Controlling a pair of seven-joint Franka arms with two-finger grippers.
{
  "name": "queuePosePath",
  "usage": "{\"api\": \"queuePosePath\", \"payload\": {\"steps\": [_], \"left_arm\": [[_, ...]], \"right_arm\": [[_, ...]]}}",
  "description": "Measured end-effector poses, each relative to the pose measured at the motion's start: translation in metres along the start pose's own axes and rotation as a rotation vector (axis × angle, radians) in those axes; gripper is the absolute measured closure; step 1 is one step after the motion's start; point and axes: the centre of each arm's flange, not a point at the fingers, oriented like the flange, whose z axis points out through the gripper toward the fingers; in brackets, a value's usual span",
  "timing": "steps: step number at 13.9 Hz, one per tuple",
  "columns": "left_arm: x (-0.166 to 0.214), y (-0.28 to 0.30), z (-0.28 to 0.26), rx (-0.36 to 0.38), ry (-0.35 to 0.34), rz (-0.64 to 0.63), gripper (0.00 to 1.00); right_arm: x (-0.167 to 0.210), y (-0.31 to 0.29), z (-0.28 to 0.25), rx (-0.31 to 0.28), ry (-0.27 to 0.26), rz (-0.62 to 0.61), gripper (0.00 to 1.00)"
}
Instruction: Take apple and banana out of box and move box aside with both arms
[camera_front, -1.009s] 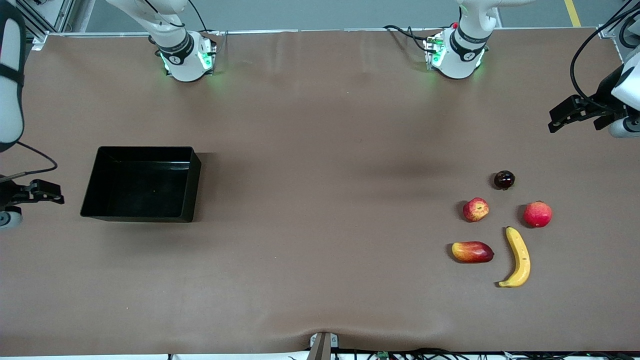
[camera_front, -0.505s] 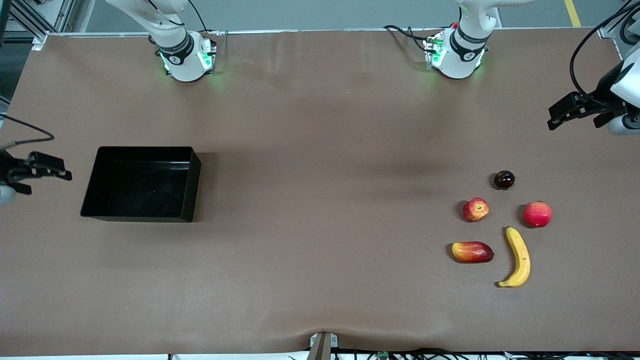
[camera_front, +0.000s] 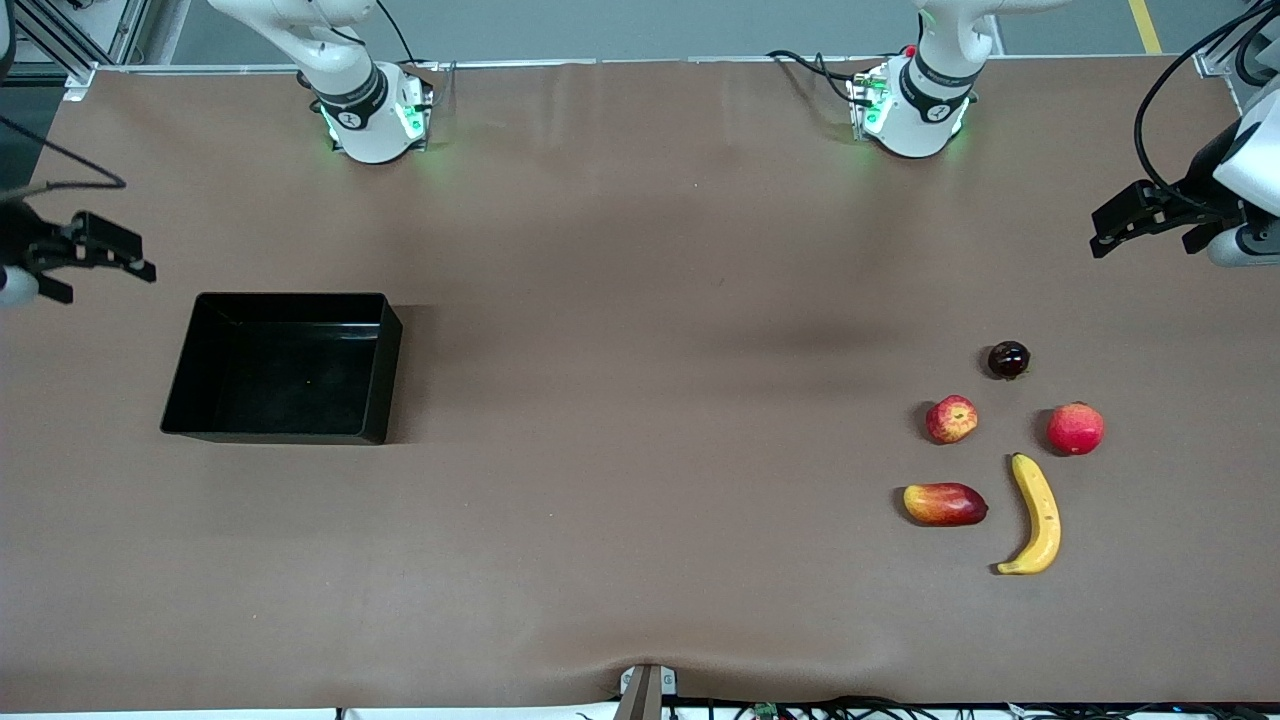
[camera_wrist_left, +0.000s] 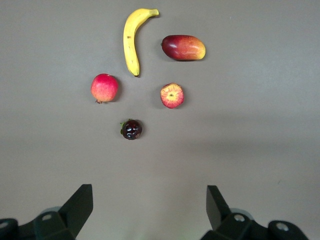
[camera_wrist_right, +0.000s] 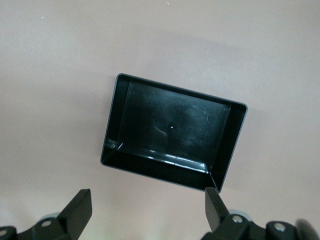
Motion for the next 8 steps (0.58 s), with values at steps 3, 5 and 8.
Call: {"api": "queuePosePath", "payload": {"steps": [3, 5, 8], "left_arm": [[-0.001, 0.000, 0.000, 0.000, -0.005, 0.000, 0.00], [-0.001, 0.000, 0.000, 0.001, -0.011, 0.000, 0.00], [-0.002, 0.000, 0.000, 0.001, -0.015, 0.000, 0.00]], "right_arm": [[-0.020, -0.002, -0.010, -0.001, 0.018, 0.007, 0.00], [-0.021, -0.004, -0.012, -0.006, 0.036, 0.003, 0.00], [-0.016, -0.014, -0.011, -0.042, 0.028, -0.025, 0.00]]}}
